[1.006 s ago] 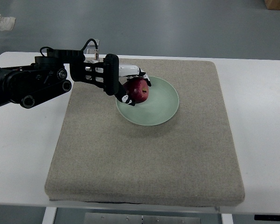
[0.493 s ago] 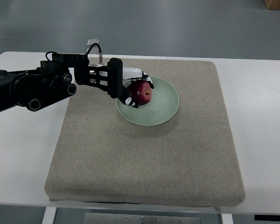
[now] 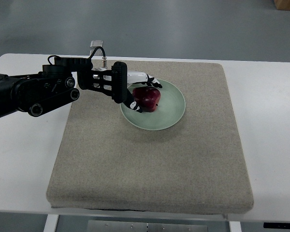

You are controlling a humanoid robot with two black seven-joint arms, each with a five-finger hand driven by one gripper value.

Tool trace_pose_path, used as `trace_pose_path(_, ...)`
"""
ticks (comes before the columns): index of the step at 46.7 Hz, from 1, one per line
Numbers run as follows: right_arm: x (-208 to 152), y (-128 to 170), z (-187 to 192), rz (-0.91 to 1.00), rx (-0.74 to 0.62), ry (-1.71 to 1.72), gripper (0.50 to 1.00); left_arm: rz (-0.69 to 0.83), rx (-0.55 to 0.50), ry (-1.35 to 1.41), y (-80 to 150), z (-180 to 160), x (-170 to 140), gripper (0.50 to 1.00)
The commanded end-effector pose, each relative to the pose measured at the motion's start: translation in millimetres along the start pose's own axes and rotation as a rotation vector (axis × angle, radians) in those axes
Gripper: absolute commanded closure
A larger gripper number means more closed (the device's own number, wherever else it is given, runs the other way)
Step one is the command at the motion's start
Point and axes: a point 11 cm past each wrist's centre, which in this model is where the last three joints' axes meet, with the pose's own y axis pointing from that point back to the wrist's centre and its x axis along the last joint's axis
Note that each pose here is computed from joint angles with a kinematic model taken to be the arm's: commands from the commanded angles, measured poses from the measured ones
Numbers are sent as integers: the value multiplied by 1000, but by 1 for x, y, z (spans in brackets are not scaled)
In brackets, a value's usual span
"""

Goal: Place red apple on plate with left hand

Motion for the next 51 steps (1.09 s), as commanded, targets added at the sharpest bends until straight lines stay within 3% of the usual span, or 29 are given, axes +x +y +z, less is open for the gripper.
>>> trace_pose_path(1, 0, 0, 0, 1, 0, 0, 568, 1, 1, 1, 0, -1, 0, 540)
trace_pose_path(9, 0, 0, 0, 1, 0, 0, 570, 11, 1, 6, 1, -1, 3, 538)
trace_pose_path(25, 0, 0, 0, -1, 0, 0, 570, 144, 114, 166, 21, -49, 34, 512)
trace_pose_path(41, 0, 0, 0, -1, 0, 0, 568, 284, 77, 315, 27, -48, 56, 508)
trace_pose_path(51, 0, 0, 0, 1, 0, 0, 570, 421, 87, 533, 39, -70, 71, 508)
